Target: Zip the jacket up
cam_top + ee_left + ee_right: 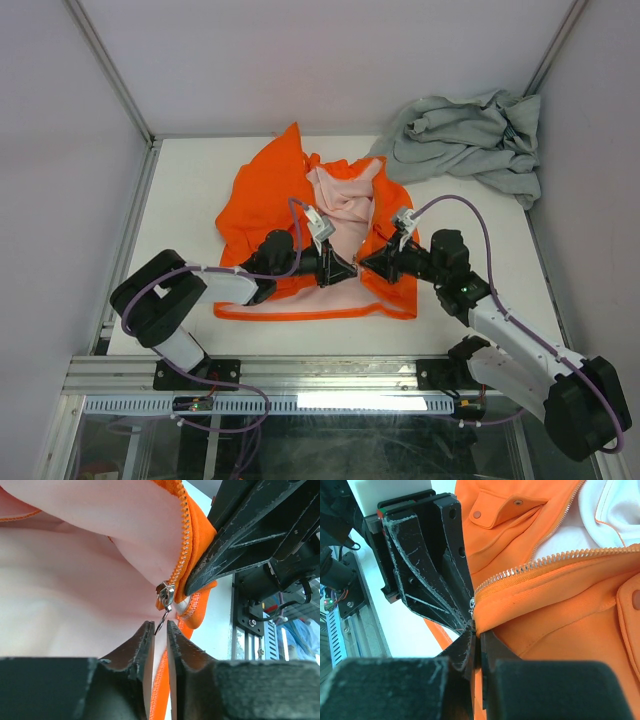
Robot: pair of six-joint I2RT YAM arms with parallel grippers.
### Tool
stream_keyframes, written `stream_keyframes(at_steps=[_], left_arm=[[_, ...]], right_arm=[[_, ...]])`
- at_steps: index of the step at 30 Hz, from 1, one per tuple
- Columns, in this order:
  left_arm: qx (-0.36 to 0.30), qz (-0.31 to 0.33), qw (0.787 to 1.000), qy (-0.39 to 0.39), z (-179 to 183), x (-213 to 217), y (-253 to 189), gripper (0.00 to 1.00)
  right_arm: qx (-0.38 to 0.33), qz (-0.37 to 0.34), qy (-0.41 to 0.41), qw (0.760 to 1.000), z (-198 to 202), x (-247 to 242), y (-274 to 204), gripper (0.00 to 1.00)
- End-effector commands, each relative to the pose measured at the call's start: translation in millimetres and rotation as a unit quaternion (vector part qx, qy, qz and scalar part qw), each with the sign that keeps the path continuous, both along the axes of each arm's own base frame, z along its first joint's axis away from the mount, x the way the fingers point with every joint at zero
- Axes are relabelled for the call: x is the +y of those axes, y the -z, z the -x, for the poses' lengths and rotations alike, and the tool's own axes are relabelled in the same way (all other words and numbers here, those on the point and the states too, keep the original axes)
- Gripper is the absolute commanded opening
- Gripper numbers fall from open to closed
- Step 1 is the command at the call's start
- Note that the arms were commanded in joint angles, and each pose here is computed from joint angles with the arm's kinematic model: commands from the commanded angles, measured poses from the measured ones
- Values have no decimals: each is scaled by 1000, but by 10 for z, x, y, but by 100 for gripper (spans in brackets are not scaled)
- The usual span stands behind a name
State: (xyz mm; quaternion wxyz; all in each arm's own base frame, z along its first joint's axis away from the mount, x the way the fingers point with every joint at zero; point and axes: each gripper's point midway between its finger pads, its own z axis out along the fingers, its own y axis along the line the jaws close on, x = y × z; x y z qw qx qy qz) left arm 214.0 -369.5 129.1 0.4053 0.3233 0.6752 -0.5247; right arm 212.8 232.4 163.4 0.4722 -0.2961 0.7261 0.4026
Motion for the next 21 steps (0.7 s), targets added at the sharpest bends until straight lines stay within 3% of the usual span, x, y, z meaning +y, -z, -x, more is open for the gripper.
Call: stream_keyframes(at_steps=[1,5,17,21], left_arm=[[-37,27,999,15,30,-50,-161,12],[-35,26,999,14,33,-46,-157,0],[21,-44,999,5,270,85,313,0],[55,-52,996,-47,215,184,302,0]], right_arm=[[-42,-36,-14,998,-4,50,-276,0],[-42,-36,-8,998,-17,34,-269,0],[-61,-55,28,996,-155,-72,-409,0],[-53,-52,18,997,-148,-59,-352,0]])
